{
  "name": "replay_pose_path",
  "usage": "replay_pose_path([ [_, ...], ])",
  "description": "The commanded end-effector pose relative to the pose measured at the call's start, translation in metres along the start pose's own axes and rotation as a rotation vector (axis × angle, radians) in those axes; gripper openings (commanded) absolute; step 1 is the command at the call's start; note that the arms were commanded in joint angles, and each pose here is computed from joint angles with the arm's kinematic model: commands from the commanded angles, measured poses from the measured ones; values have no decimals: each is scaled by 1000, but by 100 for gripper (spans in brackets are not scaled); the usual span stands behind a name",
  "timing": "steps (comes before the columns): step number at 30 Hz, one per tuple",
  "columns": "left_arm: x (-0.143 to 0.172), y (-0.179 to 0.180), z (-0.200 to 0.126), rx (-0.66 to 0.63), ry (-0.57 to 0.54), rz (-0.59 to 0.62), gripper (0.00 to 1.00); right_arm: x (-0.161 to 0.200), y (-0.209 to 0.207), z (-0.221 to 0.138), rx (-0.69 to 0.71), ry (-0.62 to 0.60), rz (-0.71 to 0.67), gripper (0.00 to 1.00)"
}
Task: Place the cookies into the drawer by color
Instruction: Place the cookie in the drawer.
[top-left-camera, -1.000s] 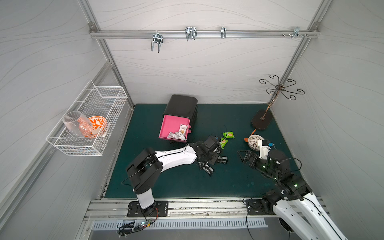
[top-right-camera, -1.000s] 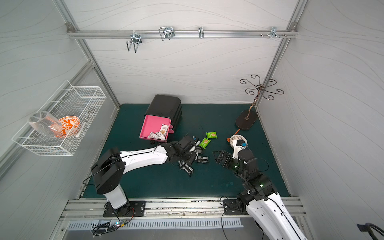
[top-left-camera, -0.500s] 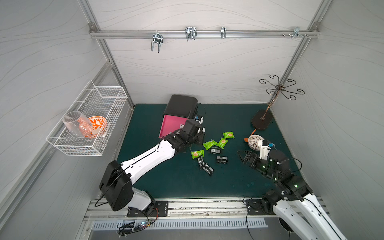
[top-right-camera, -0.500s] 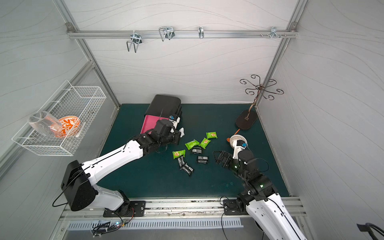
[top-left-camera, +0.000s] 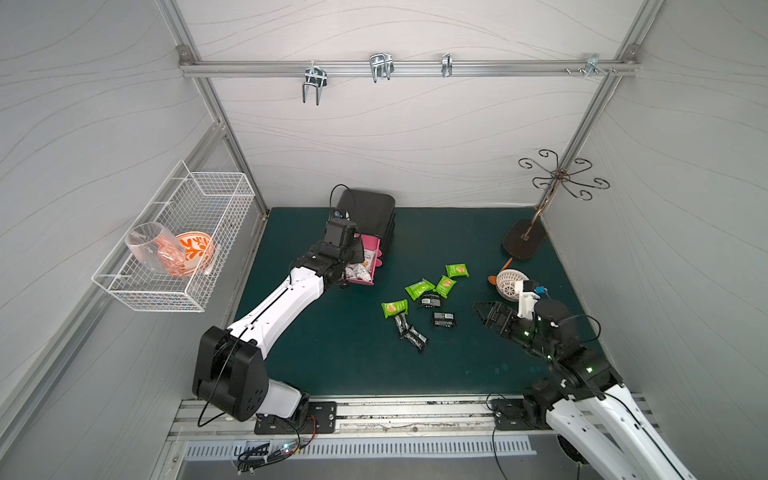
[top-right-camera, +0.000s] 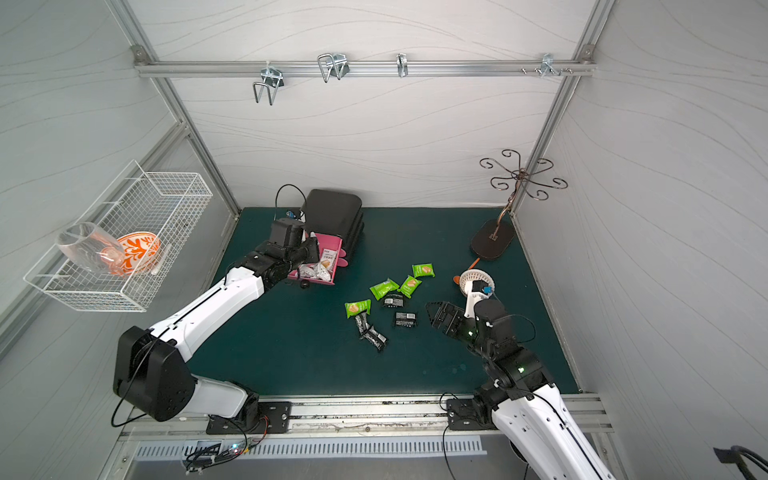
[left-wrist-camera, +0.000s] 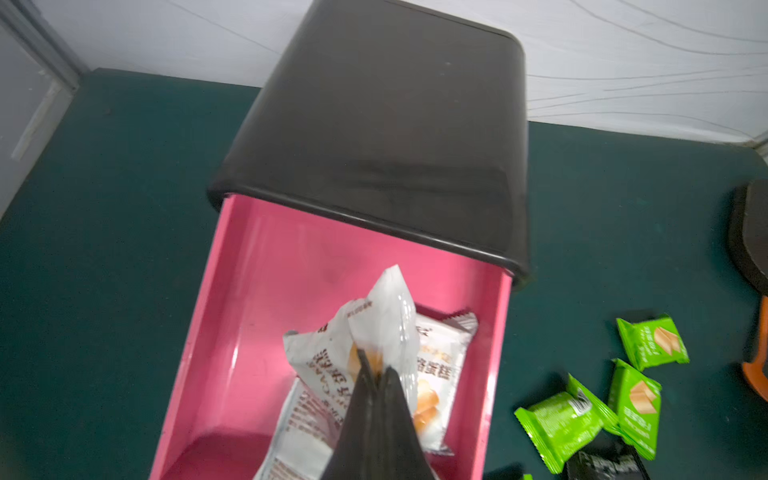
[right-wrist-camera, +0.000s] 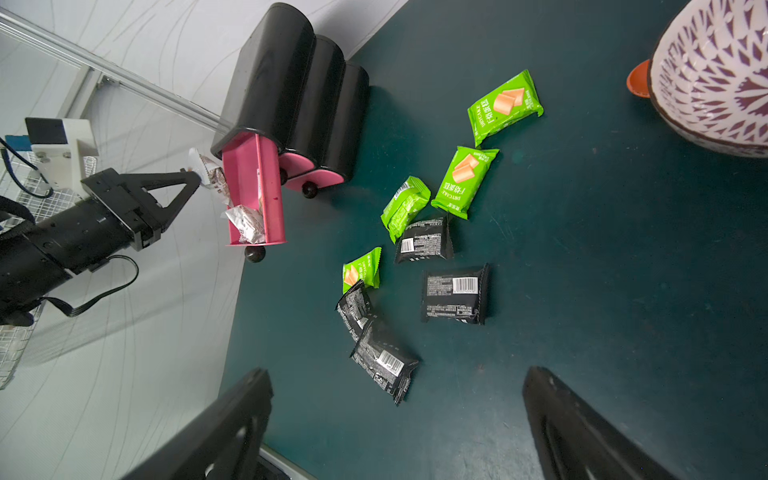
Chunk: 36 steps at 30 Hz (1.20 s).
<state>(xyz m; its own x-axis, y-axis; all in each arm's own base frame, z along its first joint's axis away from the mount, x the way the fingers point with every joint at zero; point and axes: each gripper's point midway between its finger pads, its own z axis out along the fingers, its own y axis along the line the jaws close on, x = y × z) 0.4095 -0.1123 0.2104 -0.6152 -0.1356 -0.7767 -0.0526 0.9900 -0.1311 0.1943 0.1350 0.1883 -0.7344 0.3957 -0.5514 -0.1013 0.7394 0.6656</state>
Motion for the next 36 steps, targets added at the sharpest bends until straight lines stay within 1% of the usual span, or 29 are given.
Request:
replay_pose_path([
  [1, -10, 12, 8, -28, -12, -43, 0, -7, 6, 0, -9, -19, -16, 99],
  [2, -10, 13, 9, -22, -7, -49, 1, -8, 7, 1, -7, -17, -18, 99],
  [3, -11, 12, 8, -15, -8, -53, 7, -9, 8, 1, -6, -16, -16, 99],
  [5, -13, 8, 4, 15, -7, -61, 22, -11, 11, 0, -7, -7, -14, 99],
  [7, -15, 5, -1, 34, -7, -65, 33, -13, 16, -1, -11, 6, -20, 99],
  [10, -19, 8, -12, 29, -20, -65, 43, -16, 22, -6, -11, 15, -28, 99],
  [12, -19, 8, -20, 38, -19, -66, 43, -18, 26, -13, -15, 12, -34, 99],
  [16, -16, 9, -38, 65, -22, -97, 42, -21, 31, -31, -25, -9, -36, 99],
  [19, -11, 18, -52, 44, -33, -114, 41, -22, 37, -43, -47, -21, -28, 99],
  [22, -8, 27, -67, 16, -21, -128, 29, -22, 45, -55, -75, -15, -10, 99],
  [23, -4, 27, -72, 26, -13, -153, 25, -22, 47, -59, -77, -15, 1, 99],
  [24, 2, 25, -74, 52, -2, -183, 20, -22, 48, -63, -79, -15, 9, 99],
  [26, 25, 19, -75, 129, 50, -285, 4, -23, 50, -69, -82, -21, 18, 99],
  [27, 37, 15, -73, 176, 82, -339, 0, -23, 49, -70, -79, -24, 21, 99],
  [30, 78, 12, -57, 316, 186, -548, 0, -25, 51, -70, -79, -24, 15, 99],
  [32, 106, 16, -43, 353, 243, -674, 0, -25, 51, -66, -70, -9, 10, 99],
  [34, 123, 19, -34, 359, 268, -736, 0, -24, 52, -61, -61, 16, 3, 99],
  [36, 129, 22, -26, 361, 269, -773, 0, -23, 54, -54, -61, 44, 1, 99],
])
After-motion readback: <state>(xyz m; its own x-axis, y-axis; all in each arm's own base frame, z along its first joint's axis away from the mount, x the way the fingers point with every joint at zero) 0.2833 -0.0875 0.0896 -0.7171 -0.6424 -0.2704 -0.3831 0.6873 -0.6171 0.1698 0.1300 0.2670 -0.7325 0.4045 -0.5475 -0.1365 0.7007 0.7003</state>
